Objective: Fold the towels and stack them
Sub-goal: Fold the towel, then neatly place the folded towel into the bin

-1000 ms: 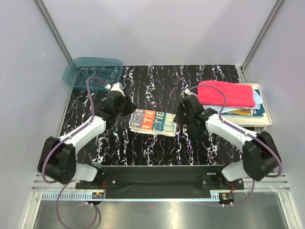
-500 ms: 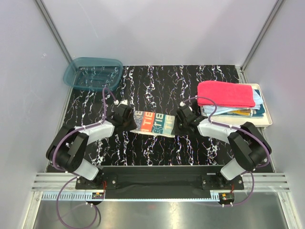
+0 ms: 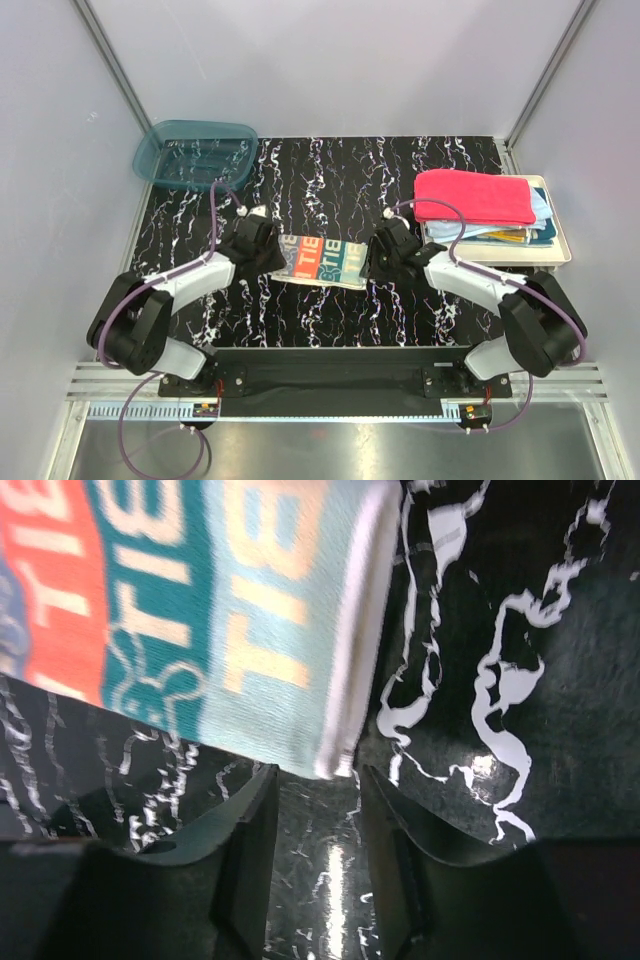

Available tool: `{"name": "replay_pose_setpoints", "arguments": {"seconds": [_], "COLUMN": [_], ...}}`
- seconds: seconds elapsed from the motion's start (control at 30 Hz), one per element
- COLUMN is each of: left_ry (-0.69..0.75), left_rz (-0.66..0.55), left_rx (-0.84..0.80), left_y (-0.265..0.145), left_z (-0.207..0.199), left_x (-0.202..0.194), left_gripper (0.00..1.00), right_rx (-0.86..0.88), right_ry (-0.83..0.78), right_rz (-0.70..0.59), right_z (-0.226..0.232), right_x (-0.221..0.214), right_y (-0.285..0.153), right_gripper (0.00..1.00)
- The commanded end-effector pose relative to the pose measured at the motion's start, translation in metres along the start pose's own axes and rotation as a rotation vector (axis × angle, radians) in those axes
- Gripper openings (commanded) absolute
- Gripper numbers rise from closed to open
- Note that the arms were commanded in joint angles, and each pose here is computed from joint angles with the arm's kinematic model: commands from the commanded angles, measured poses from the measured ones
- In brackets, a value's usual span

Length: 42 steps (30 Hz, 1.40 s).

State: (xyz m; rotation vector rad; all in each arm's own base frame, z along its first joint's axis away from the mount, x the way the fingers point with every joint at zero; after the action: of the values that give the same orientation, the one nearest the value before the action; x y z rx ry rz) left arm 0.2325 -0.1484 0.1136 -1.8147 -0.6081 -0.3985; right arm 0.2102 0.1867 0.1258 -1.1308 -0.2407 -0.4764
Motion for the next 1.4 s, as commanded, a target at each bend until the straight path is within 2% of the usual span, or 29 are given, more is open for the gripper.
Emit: {"name": "replay_pose_setpoints", "arguments": {"seconds": [0.0,0.1,0.23,0.4,0.6,0.9,1.13,1.3,1.37], "left_ry": [0.043,0.061,0.086,0.136,0.171,0.185,0.192,0.197,0.197], "left_rz": [-0.114,-0.141,-0.131,-0.064,0.044,0.098,0.091,0.084,0.064], "left_rx": [-0.054,-0.098,-0.192,-0.344,-0.318,-0.267,-0.272,-0.293,-0.315], "left_y": [-0.028,-0.036,-0.034,-0.012,0.019,0.034,0.030,0.020,0.009], "left_z": [-0.025,-0.043,-0.073,-0.116,-0.130,-0.128,-0.130,-0.136,-0.144], "left_x": [0.039,0.052,0.049,0.026,-0.016,-0.046,-0.044,-0.035,-0.024], "left_gripper": [0.27,0.27,0.26,0.23,0.18,0.15,0.16,0.15,0.16], "right_rx": [0.006,-0.008,-0.035,-0.032,-0.060,-0.086,-0.106,-0.145,-0.168], "right_ry": [-0.023,-0.010,0.005,0.043,0.059,0.094,0.115,0.072,0.046], "right_rz": [-0.116,-0.136,-0.116,-0.141,-0.136,-0.120,-0.111,-0.108,-0.097], "right_z": [0.018,0.019,0.017,0.012,0.007,-0.003,-0.011,-0.011,-0.010], "right_x": [0.025,0.031,0.032,0.038,0.034,0.025,0.015,0.016,0.018], "right_y": [-0.023,-0.019,-0.001,0.015,0.027,0.054,0.061,0.055,0.052], "right_gripper": [0.46,0.49,0.51,0.56,0.64,0.63,0.54,0.24,0.16]}}
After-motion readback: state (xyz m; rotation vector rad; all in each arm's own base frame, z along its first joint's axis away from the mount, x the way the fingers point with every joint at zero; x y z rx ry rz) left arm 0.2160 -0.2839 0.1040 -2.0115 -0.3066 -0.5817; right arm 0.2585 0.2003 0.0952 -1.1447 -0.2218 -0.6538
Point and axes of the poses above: each gripper's point midway between its finger pads, its own y axis out along the fingers, its own z axis along the line the jaws close on, x = y × z, the point moved 10 cm from there along -y, back along the fingers, and after that the axes turned 4 degrees about y, right-handed, at the moved point
